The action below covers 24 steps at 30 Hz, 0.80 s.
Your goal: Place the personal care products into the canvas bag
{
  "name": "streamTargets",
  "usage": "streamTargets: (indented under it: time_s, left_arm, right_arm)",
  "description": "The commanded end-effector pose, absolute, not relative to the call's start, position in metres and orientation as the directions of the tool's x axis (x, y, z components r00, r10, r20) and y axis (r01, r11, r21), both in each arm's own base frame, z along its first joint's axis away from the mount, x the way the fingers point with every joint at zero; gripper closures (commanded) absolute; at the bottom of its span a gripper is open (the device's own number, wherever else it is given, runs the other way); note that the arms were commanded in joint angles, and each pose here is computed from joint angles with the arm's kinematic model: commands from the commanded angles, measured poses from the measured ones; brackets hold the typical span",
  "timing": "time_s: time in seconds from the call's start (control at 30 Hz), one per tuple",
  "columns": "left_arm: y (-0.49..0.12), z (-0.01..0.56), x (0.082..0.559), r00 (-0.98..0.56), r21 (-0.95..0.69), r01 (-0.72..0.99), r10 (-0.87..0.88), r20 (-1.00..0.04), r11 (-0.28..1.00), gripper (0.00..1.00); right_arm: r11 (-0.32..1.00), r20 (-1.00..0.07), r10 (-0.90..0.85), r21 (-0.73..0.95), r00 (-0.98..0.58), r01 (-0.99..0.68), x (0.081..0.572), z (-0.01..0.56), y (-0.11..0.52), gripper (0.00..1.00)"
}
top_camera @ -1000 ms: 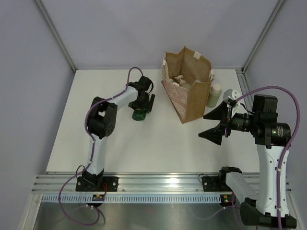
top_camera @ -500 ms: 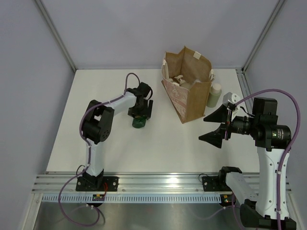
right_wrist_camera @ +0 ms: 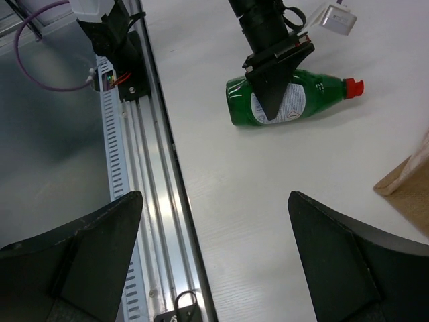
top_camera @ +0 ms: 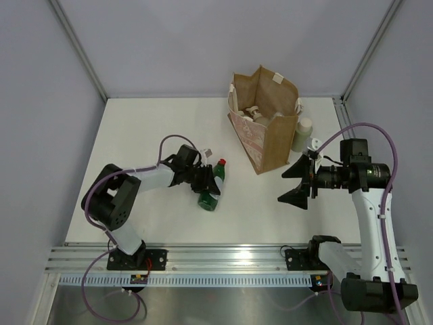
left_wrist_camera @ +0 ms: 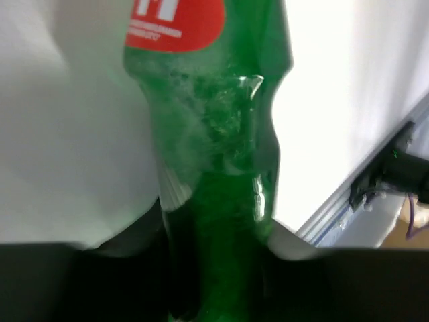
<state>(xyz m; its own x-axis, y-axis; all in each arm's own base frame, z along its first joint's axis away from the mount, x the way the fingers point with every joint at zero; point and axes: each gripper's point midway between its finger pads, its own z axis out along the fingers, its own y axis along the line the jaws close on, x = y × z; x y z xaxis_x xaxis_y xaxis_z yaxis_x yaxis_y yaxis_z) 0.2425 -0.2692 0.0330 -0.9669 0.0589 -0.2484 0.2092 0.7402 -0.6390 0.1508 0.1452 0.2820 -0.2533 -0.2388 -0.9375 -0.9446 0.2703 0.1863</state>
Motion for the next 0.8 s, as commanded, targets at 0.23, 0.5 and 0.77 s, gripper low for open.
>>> streamTargets:
  time_s: [0.23,0.5,0.77]
  left_arm:
    - [-0.292,0.020,0.172,-0.987,-0.836,0.155,0.111,-0.113,0.527,0.87]
    - [-0.299,0.050,0.159,-0.966,-0.865,0.251,0.170,-0.194,0.435,0.90]
    - [-0.302,0.138,0.173,-0.905,-0.851,0.413,0.047,-0.422,0.325,0.96]
  right_arm:
    - [0.231,-0.845,-0.437,0.224,-0.306,-0.947,0.165,0.219,0.186,0.02]
    - [0.059,-0.855,-0.512,0.063,-0.084,-0.996,0.177,0.202,0.197,0.01]
    - [0.212,-0.896,-0.287,0.286,-0.339,-0.935,0.206,0.227,0.230,0.01]
